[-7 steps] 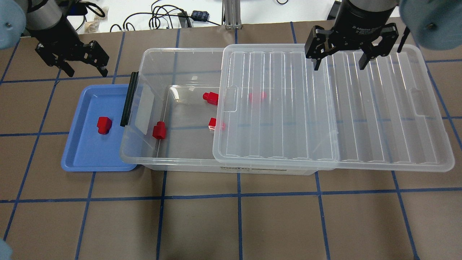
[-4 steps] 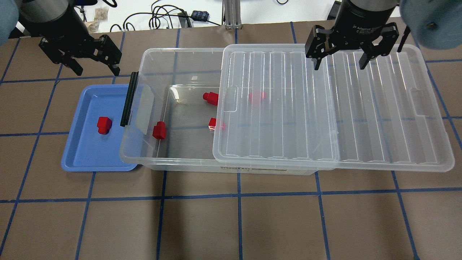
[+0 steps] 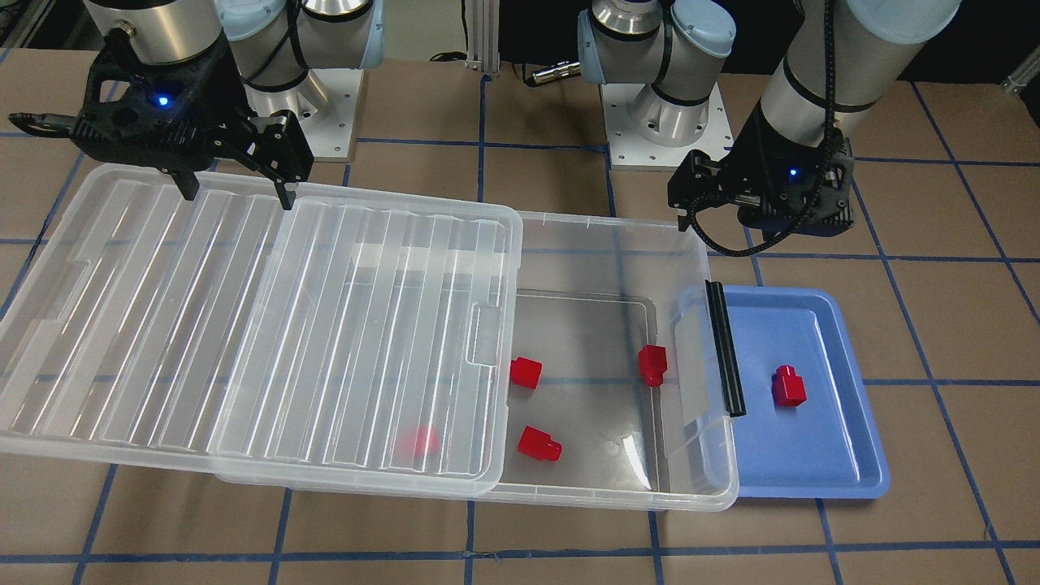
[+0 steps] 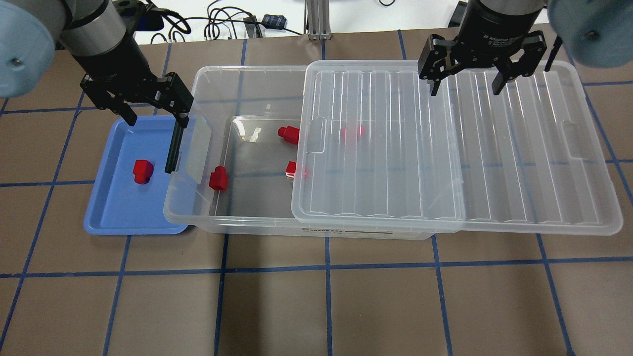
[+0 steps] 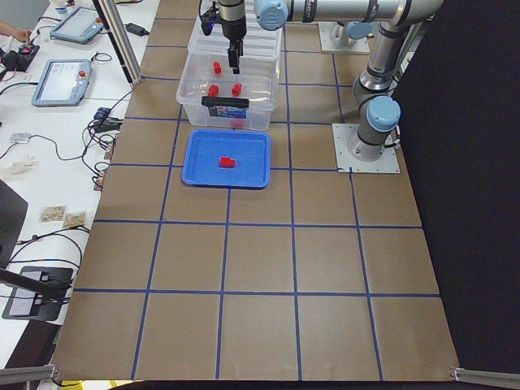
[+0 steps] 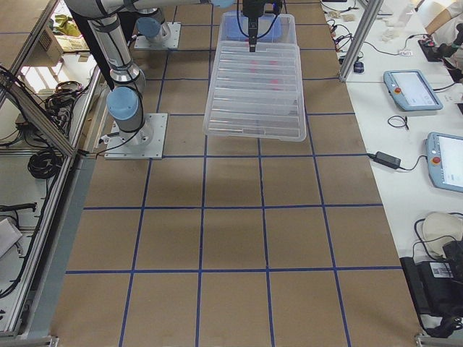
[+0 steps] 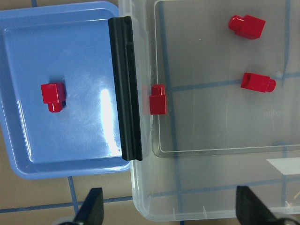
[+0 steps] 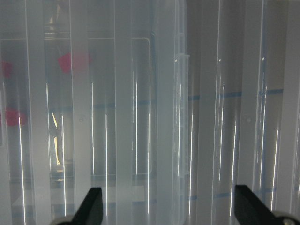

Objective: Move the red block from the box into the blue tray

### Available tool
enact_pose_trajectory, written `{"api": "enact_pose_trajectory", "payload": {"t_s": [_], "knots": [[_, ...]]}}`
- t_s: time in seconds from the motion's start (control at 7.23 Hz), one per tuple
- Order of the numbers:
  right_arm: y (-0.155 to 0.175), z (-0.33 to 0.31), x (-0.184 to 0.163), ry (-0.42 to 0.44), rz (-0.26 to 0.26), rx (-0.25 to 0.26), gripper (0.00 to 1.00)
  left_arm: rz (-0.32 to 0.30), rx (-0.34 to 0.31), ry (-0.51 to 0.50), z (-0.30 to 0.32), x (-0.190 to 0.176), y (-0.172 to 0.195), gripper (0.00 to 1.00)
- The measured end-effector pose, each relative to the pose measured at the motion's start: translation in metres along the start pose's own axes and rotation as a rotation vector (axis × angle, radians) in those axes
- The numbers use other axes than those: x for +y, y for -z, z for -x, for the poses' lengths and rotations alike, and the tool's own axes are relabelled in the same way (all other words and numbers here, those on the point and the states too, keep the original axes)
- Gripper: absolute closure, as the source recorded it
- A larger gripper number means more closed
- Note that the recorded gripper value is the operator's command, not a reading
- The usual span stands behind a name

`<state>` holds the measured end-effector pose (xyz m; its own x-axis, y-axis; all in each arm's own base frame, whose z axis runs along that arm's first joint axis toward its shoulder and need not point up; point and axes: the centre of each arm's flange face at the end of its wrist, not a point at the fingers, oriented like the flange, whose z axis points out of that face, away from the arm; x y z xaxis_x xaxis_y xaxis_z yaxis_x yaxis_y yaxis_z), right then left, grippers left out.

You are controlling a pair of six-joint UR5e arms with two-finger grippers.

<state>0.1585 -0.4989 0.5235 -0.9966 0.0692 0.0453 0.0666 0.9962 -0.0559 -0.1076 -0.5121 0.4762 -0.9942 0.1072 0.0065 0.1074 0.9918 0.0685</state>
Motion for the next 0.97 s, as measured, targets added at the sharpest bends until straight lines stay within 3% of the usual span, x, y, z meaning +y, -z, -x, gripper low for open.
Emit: {"api": "enact_pose_trajectory", "payload": {"t_s": [0.69, 0.97], "knots": [[-0.002, -0.004, -0.002, 0.007, 0.002, 0.002, 0.00, 0.036, 0.007, 0.000, -0.002, 0.017, 0.003, 0.00], [-0.001, -0.024, -0.011, 0.065, -0.004, 0.012, 0.00, 0.037, 0.010, 0.002, -0.002, 0.018, 0.004, 0.00]]}}
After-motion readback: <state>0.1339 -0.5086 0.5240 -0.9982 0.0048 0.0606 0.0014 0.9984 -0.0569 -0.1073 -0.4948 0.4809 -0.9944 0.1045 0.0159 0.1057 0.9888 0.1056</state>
